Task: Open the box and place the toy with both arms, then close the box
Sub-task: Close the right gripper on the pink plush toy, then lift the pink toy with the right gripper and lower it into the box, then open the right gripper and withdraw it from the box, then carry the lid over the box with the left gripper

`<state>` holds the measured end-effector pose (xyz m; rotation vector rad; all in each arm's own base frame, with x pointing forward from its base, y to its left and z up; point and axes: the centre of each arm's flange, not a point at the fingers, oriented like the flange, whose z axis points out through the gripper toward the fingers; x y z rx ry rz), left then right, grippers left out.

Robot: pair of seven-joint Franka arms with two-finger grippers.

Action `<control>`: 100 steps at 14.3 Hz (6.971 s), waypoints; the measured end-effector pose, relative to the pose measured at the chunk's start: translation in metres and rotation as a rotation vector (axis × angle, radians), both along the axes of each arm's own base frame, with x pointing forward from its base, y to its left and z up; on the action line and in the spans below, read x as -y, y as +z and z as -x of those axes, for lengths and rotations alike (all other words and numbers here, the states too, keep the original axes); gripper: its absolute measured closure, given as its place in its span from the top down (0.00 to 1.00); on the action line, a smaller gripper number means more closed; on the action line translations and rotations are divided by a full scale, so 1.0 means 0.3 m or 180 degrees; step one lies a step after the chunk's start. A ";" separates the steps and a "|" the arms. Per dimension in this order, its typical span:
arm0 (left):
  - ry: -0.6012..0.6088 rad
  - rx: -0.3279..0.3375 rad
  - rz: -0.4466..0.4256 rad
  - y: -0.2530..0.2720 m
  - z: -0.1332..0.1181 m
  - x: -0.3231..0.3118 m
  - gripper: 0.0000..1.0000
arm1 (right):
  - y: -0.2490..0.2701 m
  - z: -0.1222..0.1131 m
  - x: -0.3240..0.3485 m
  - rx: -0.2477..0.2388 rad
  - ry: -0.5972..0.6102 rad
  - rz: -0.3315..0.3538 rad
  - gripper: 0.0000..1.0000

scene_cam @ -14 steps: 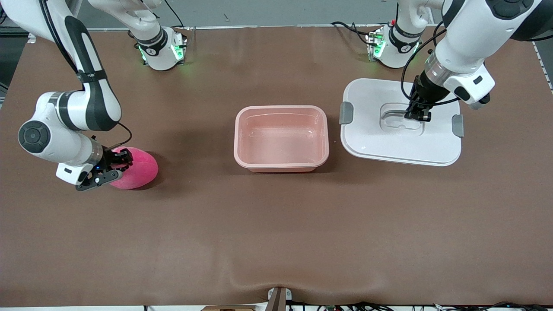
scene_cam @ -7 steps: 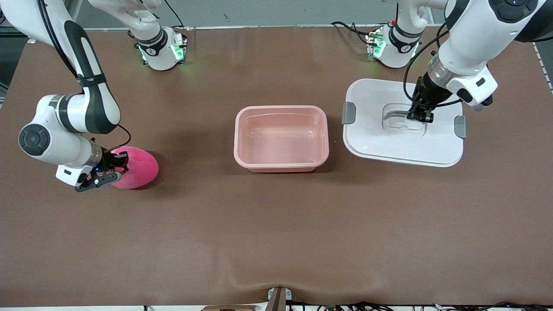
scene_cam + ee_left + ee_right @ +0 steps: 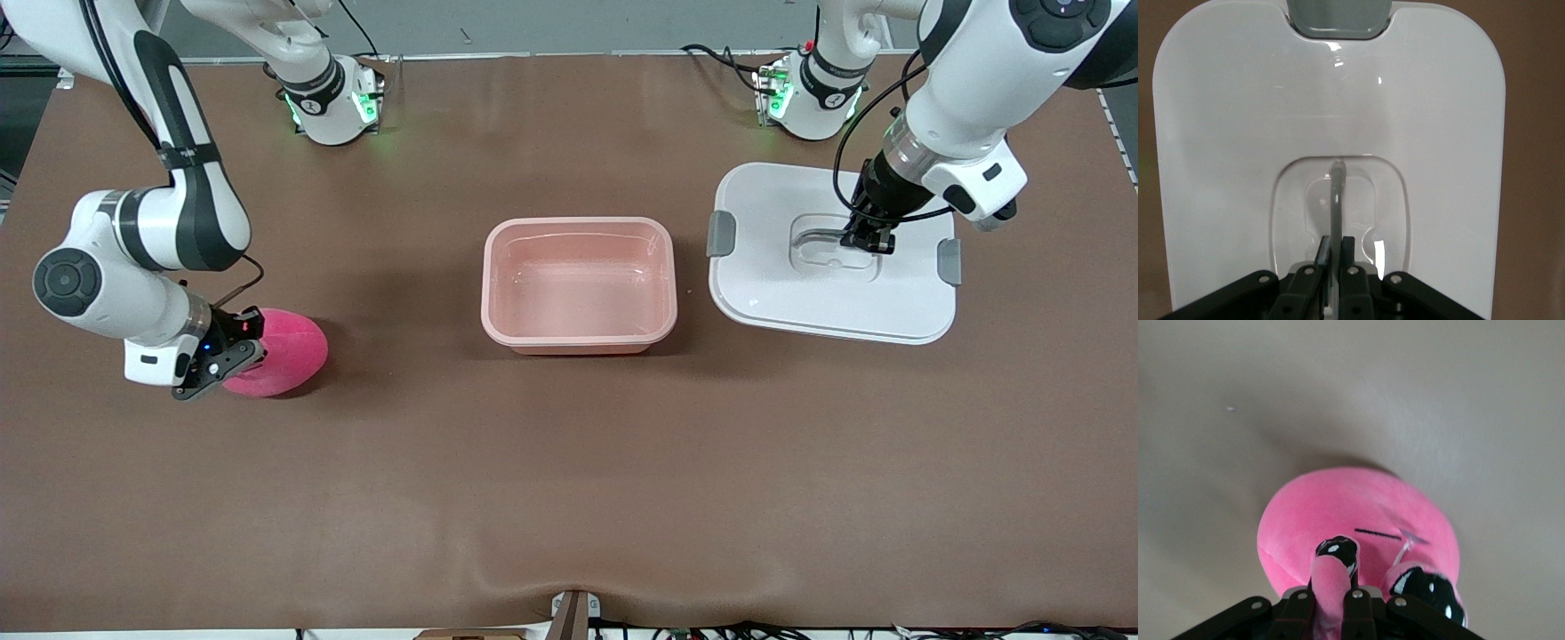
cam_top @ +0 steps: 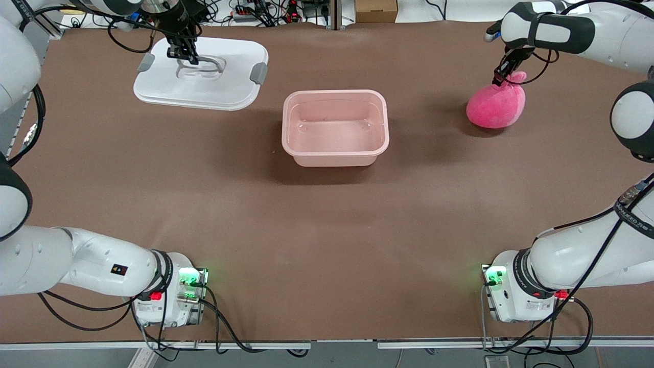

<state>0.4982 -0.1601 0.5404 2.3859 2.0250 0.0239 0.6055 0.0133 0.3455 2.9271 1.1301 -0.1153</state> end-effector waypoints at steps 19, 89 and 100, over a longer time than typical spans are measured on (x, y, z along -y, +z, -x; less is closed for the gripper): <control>-0.0018 -0.0017 0.0001 -0.008 -0.016 -0.061 0.07 | 0.555 0.504 -1.202 0.0147 0.3215 0.1627 0.13; 0.0730 0.0127 0.0078 -0.322 0.145 0.959 0.07 | 0.755 0.136 0.053 -0.0061 -0.2130 0.0246 1.00; 0.0672 0.0351 -0.0001 -0.470 0.270 1.100 0.07 | 0.864 0.111 0.054 0.0263 -0.2231 0.0134 1.00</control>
